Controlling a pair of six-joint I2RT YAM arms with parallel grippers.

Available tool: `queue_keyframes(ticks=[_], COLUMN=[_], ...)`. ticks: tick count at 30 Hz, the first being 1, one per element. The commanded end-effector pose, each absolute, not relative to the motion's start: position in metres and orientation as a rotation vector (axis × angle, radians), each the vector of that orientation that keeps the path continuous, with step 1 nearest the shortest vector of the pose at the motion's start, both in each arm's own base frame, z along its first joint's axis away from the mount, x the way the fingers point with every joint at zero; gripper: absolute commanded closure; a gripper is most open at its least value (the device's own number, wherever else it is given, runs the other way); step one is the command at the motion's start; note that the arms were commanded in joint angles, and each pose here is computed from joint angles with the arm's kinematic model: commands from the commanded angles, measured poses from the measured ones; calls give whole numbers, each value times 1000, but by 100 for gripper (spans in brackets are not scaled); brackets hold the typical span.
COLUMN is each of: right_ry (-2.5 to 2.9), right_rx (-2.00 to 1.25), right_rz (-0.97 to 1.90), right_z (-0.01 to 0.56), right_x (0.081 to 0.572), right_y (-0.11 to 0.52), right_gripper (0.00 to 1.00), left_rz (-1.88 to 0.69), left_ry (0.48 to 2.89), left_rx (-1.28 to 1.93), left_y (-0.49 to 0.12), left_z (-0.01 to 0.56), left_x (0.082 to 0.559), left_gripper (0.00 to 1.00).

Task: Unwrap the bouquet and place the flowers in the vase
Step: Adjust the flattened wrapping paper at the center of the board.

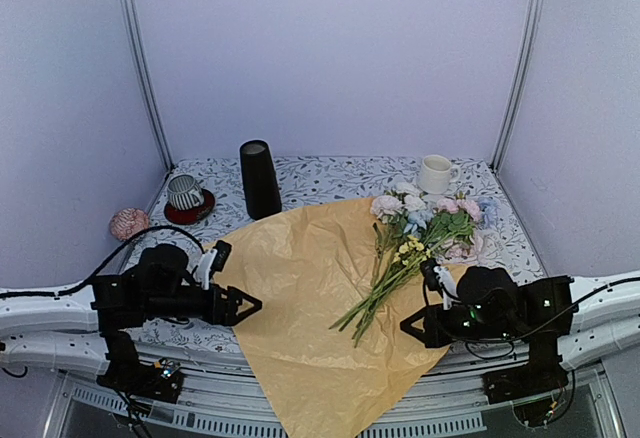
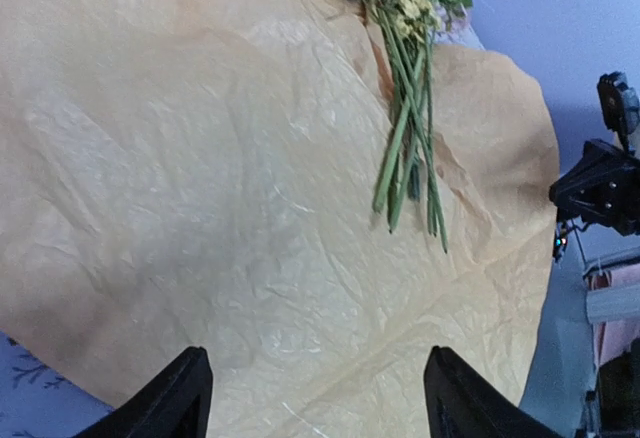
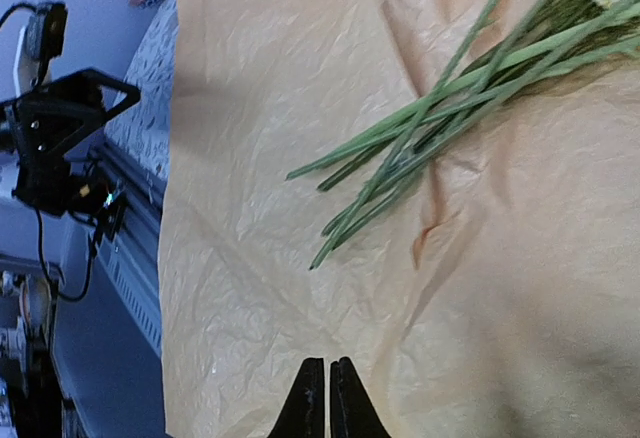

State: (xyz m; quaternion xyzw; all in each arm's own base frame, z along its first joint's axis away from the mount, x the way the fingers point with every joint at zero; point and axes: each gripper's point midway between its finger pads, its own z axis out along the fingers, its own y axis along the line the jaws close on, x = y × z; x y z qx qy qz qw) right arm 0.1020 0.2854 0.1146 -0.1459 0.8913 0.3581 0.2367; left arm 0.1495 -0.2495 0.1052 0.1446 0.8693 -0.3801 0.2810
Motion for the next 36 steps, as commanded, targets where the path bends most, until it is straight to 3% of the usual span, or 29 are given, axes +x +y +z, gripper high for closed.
queue_keyframes(ticks=[1, 8, 15, 22, 36], right_ry=[2450, 2429, 2443, 2401, 2672], right_rx=[-58, 71, 97, 20, 338], right_rz=[774, 803, 706, 749, 409], right_z=[99, 88, 84, 106, 22], right_x=[133, 140, 163, 200, 226], right_y=[228, 207, 200, 226, 182], right_gripper=[91, 88, 91, 91, 98], left_rz=[-982, -995, -1030, -1009, -867], left_ry=[2299, 2276, 2271, 2318, 2525], left_rx=[335, 347, 393, 444, 262], left_y=[-235, -257, -295, -325, -297], left_z=[127, 149, 149, 130, 44], left_x=[178, 238, 286, 321, 353], left_gripper=[24, 38, 45, 46, 43])
